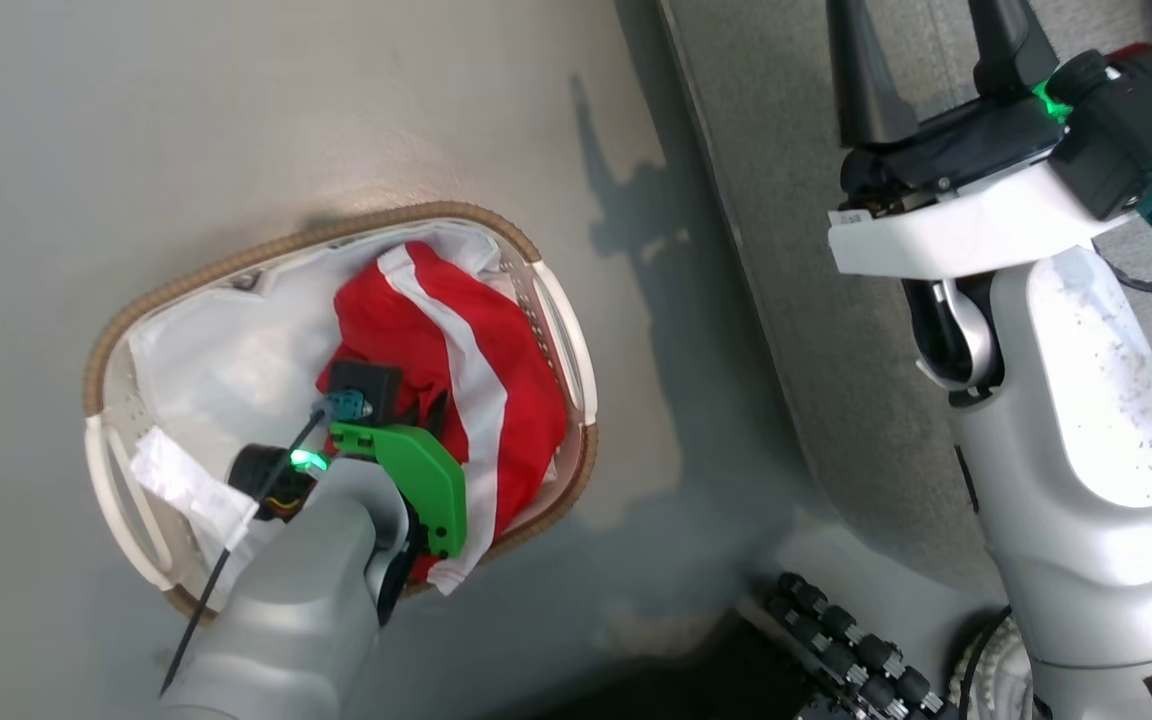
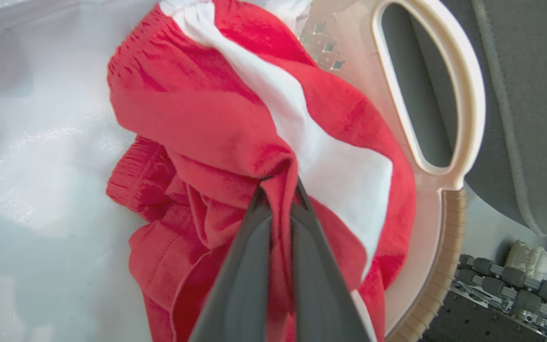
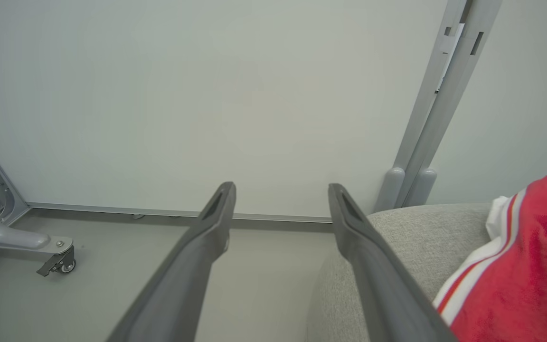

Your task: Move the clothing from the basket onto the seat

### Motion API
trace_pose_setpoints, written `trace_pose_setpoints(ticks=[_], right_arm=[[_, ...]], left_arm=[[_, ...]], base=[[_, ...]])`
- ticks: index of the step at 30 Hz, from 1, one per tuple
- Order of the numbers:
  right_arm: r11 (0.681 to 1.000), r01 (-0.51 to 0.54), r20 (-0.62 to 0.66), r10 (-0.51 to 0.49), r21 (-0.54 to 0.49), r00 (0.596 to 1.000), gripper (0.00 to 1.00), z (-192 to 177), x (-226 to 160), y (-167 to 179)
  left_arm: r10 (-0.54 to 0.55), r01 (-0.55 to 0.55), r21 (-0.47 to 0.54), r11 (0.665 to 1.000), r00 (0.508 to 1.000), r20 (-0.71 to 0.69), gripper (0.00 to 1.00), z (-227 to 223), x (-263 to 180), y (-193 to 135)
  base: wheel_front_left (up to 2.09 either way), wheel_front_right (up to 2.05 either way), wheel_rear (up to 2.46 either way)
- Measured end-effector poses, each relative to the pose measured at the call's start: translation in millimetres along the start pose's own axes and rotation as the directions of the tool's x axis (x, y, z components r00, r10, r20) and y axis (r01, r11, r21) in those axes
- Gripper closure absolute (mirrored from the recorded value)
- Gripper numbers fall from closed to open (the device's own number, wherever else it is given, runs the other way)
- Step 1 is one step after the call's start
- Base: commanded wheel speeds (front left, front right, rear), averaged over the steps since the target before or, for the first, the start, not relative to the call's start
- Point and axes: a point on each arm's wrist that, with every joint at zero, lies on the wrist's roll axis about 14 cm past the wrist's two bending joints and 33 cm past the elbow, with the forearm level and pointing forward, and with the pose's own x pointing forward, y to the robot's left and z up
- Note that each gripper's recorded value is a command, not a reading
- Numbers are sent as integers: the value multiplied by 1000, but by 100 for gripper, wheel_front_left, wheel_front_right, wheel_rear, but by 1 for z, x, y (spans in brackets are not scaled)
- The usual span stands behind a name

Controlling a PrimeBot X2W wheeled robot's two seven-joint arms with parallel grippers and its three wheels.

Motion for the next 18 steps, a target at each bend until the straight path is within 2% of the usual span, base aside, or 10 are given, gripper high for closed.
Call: trace_pose_setpoints(ticks=[12, 18], right_arm=[[1000, 10, 8, -10, 17, 1000, 0, 28, -27, 9], [1000, 1, 23, -2, 25, 1000, 0, 43, -38, 18]], left_arm=[[12, -13, 1, 1000, 984, 176, 100, 40, -47, -21], [18, -22, 6, 1000, 937, 349, 100, 91, -76, -31]], base=[[0, 0, 0], [0, 0, 0]])
